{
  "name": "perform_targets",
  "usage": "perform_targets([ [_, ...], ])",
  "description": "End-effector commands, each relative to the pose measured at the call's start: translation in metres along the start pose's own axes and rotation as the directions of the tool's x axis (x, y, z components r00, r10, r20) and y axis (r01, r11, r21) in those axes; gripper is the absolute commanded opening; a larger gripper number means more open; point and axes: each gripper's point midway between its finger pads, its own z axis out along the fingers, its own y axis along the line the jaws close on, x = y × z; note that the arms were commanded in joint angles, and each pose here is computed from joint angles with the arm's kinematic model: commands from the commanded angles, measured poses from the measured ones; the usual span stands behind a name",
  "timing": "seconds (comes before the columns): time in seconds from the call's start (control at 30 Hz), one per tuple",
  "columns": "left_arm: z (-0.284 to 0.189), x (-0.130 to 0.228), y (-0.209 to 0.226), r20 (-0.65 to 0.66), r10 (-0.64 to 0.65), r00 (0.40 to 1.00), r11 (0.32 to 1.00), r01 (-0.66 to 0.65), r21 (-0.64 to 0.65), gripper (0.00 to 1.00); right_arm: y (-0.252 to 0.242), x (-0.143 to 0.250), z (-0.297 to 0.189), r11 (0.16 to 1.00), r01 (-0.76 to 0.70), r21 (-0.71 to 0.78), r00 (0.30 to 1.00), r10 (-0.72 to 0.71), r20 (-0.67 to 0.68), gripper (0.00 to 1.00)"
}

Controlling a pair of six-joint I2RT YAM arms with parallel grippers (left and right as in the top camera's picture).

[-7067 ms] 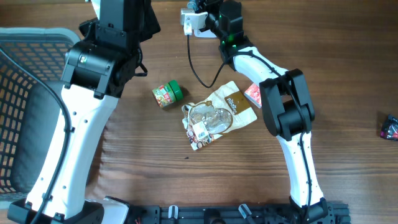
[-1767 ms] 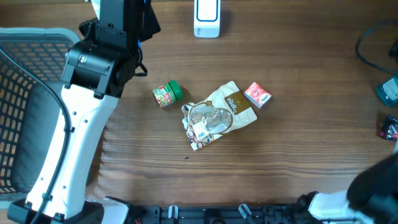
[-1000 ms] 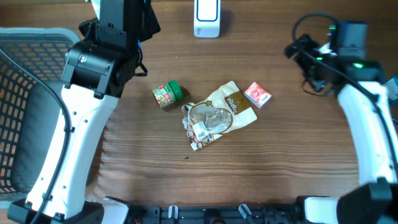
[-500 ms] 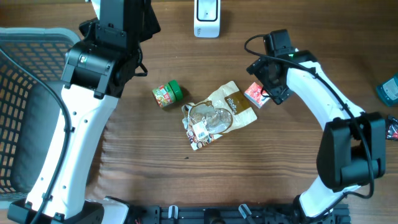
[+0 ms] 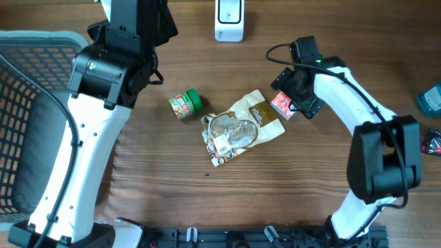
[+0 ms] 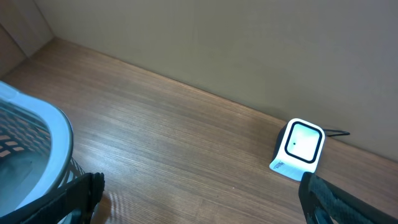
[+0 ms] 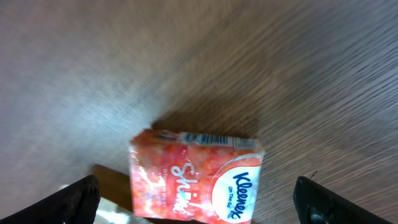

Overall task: Scan the item barcode
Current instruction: 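Move the right gripper to the small red box and grasp it, then lift the red box and swing it toward the scanner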

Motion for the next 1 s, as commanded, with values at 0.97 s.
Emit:
perform_targets([
  [0.97,-0.009,-0.010,0.006,0.033,-0.027,0.999,1.000,0.027,-0.007,1.00,0.003,0.002,0.049,0.945,0.325,0.036,0.946,-0.324,-0.022,0.74],
])
